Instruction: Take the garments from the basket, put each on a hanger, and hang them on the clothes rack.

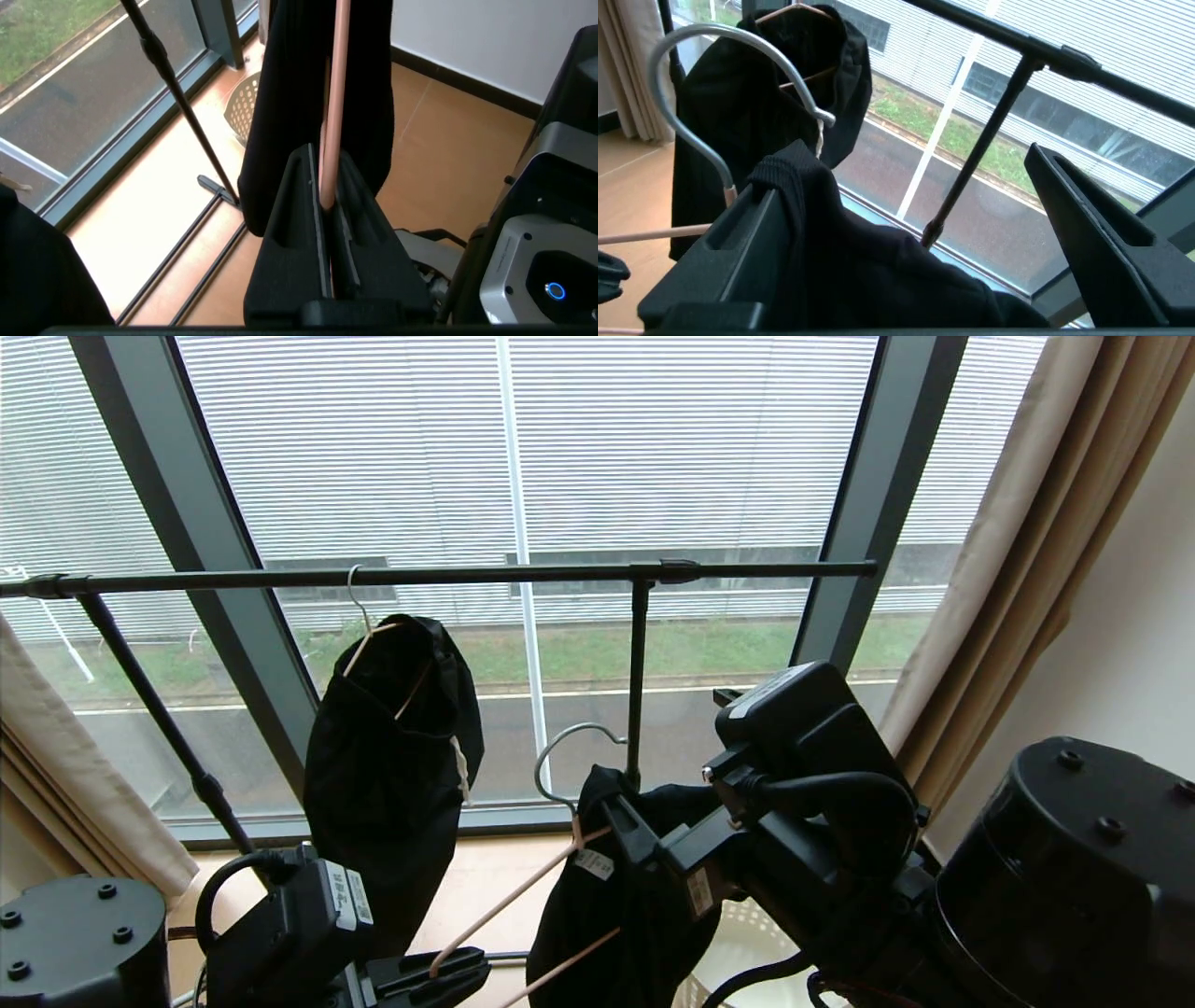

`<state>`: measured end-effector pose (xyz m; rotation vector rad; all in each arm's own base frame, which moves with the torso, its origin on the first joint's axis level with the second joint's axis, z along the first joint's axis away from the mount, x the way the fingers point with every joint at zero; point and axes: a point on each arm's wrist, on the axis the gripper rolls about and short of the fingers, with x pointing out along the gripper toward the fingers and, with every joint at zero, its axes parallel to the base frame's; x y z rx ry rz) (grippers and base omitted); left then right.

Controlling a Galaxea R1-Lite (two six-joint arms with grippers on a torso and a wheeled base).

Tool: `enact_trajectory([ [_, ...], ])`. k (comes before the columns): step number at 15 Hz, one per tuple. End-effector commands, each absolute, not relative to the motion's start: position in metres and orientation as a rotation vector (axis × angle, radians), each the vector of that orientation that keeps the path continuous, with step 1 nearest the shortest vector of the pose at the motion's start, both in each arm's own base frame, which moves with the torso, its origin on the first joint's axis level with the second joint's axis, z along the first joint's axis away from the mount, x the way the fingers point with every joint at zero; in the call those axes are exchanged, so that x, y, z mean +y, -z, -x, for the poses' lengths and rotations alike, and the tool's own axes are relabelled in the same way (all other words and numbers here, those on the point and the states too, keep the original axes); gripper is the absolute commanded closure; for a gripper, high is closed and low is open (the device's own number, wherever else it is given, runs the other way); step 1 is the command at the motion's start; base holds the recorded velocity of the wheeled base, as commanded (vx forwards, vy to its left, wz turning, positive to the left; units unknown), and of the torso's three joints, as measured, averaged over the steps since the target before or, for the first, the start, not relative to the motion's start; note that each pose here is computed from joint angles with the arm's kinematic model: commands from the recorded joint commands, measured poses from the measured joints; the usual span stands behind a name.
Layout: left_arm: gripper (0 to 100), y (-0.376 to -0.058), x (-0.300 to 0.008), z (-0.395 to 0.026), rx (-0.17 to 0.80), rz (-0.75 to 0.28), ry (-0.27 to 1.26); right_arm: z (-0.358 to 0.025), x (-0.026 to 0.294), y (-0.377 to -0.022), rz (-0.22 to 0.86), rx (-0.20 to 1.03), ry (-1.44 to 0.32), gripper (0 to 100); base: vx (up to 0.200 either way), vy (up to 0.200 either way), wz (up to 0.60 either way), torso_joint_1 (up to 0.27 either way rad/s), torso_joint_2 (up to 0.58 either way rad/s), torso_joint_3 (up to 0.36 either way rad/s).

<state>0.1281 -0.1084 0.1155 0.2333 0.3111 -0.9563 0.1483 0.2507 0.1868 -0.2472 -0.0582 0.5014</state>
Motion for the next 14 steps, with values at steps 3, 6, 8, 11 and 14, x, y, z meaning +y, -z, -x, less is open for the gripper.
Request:
enact_trajectory([
  [3, 100, -0.117, -0.108, -0.127, 0.301, -0.23, 0.958, -0.149, 0.255, -0.179, 0.257, -0.04, -0.506, 0, 0.0, 0.0, 0.0, 0.0, 0.0, 0.0],
  [6, 100, -0.118, -0.108, -0.129, 0.304, -0.224, 0.951, -0.146, 0.255, -0.181, 0.256, -0.042, -0.497, 0, 0.0, 0.0, 0.0, 0.0, 0.0, 0.0],
  [8, 100, -0.118, -0.109, -0.13, 0.303, -0.222, 0.949, -0.143, 0.256, -0.181, 0.256, -0.043, -0.5, 0, 0.0, 0.0, 0.0, 0.0, 0.0, 0.0],
  [11, 100, -0.119, -0.107, -0.131, 0.3, -0.218, 0.938, -0.138, 0.257, -0.178, 0.263, -0.039, -0.519, 0, 0.0, 0.0, 0.0, 0.0, 0.0, 0.0],
  [14, 100, -0.121, -0.105, -0.135, 0.294, -0.213, 0.917, -0.135, 0.254, -0.18, 0.261, -0.044, -0.52, 0, 0.0, 0.0, 0.0, 0.0, 0.0, 0.0],
])
